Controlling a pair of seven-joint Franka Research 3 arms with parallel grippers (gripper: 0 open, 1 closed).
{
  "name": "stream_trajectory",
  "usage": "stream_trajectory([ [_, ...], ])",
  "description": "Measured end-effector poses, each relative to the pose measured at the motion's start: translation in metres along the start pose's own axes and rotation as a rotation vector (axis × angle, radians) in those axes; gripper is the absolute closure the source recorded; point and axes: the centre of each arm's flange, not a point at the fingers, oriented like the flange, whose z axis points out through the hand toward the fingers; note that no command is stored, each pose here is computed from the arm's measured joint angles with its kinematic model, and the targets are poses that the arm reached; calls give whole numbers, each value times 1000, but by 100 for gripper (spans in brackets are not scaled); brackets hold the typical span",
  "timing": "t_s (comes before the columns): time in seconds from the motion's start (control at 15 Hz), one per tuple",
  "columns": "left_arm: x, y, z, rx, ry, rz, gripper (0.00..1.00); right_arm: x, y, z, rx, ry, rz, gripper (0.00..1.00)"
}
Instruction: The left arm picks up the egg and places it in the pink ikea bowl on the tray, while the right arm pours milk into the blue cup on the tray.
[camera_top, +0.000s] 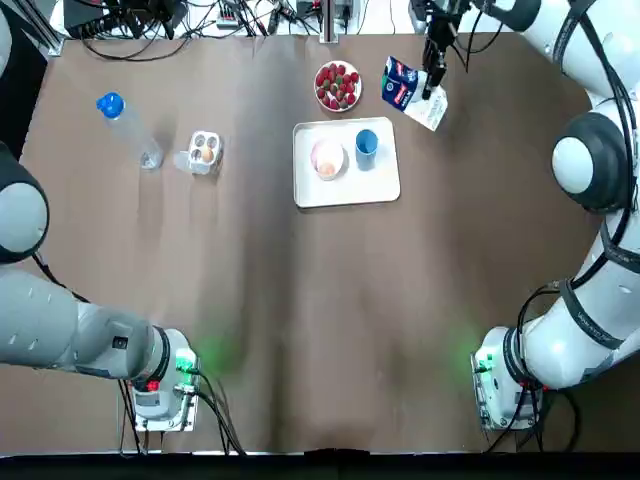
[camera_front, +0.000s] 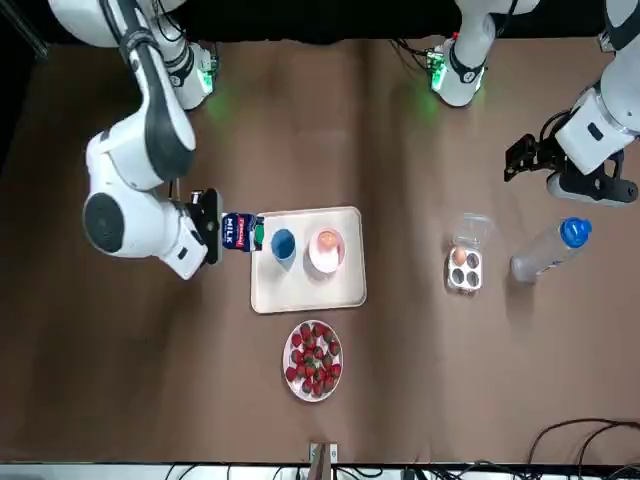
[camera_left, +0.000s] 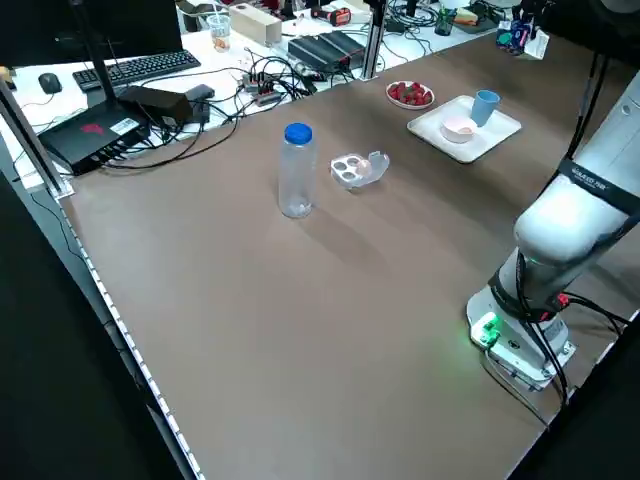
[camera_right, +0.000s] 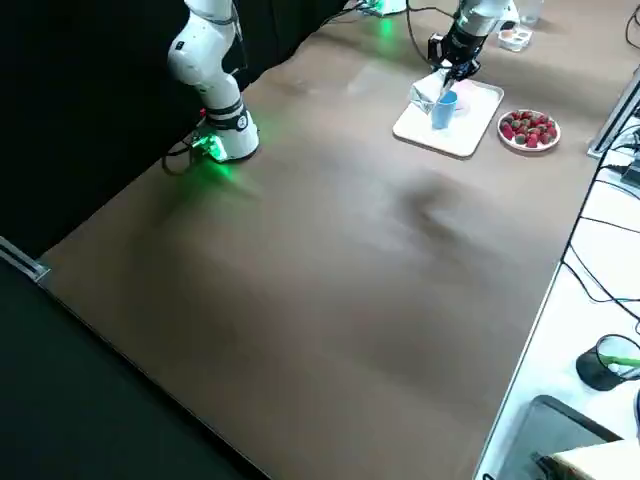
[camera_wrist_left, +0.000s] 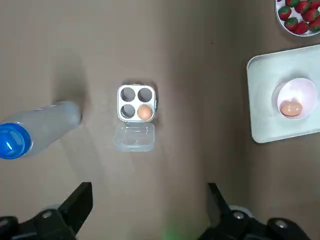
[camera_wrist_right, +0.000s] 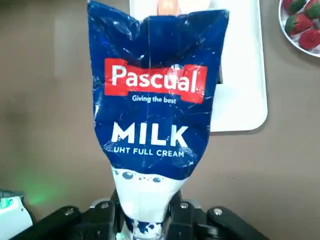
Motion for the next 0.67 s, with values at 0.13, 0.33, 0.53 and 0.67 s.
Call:
stream_trajectory([
  [0.13,0,0,0,0,-1,1,0,15,-5,4,-10,-33,0,62],
  [0.33,-1,0,1,0,-10,1,0,33,-11,9,-32,-72,3,62],
  [0.53,-1,0,1,0,-14,1,0,46,-15,12,-56,-95,1,62],
  [0.67,-2,0,1,0,-15,1,0,51,-16,15,-66,-115,-4,63],
])
